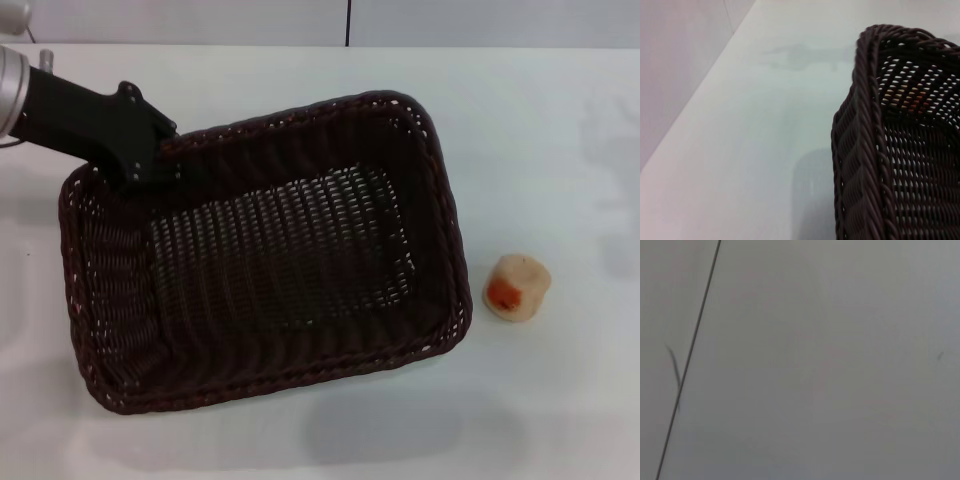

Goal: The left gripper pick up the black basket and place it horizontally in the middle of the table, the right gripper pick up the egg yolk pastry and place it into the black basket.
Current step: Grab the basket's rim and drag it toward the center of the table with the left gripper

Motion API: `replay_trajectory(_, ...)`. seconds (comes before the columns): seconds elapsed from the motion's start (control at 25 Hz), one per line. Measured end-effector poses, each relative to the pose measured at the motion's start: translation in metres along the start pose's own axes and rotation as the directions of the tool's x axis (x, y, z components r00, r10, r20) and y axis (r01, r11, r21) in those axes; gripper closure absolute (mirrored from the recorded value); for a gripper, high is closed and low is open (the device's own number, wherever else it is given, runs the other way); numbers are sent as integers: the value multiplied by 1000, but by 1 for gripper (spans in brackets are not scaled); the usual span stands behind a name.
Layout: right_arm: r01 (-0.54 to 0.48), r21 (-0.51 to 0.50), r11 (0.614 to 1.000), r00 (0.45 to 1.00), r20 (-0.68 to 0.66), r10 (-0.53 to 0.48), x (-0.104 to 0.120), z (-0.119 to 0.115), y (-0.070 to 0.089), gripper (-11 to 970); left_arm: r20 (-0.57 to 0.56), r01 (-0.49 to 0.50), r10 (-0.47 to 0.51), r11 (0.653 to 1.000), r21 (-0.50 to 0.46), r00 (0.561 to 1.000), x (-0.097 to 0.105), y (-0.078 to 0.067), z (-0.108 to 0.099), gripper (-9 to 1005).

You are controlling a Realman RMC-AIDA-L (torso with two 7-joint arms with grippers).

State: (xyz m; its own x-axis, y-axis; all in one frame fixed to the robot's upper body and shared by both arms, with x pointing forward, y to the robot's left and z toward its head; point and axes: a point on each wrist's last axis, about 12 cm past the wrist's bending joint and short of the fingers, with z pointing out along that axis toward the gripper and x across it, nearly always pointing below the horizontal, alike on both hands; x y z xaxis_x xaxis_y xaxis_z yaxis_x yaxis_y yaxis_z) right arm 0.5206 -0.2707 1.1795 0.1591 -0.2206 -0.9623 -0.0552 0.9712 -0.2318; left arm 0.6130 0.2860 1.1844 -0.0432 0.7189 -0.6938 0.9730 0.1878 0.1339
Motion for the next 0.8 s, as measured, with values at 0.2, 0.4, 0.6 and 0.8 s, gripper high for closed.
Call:
replay_trajectory(0.2,-2,46,999,1000,-14,3,-14,-18,-13,578,-28,17,-17,1000,-5,999,6,-3,6,830)
replay_trajectory(0.4,2,100,995,999,-38,2,-18,-41,-27,577,-13,42,-43,997,-58,999,12,-4,4,830)
replay_trajectory(0.6,-7,102,995,997,-71,15,-8,-46,-26,577,0,67,-67,995,-81,998,15,-7,10,830)
replay_trajectory(0.8,-11,103,995,996,-84,20,-3,-47,-26,577,7,115,-115,987,-110,993,20,-9,15,830)
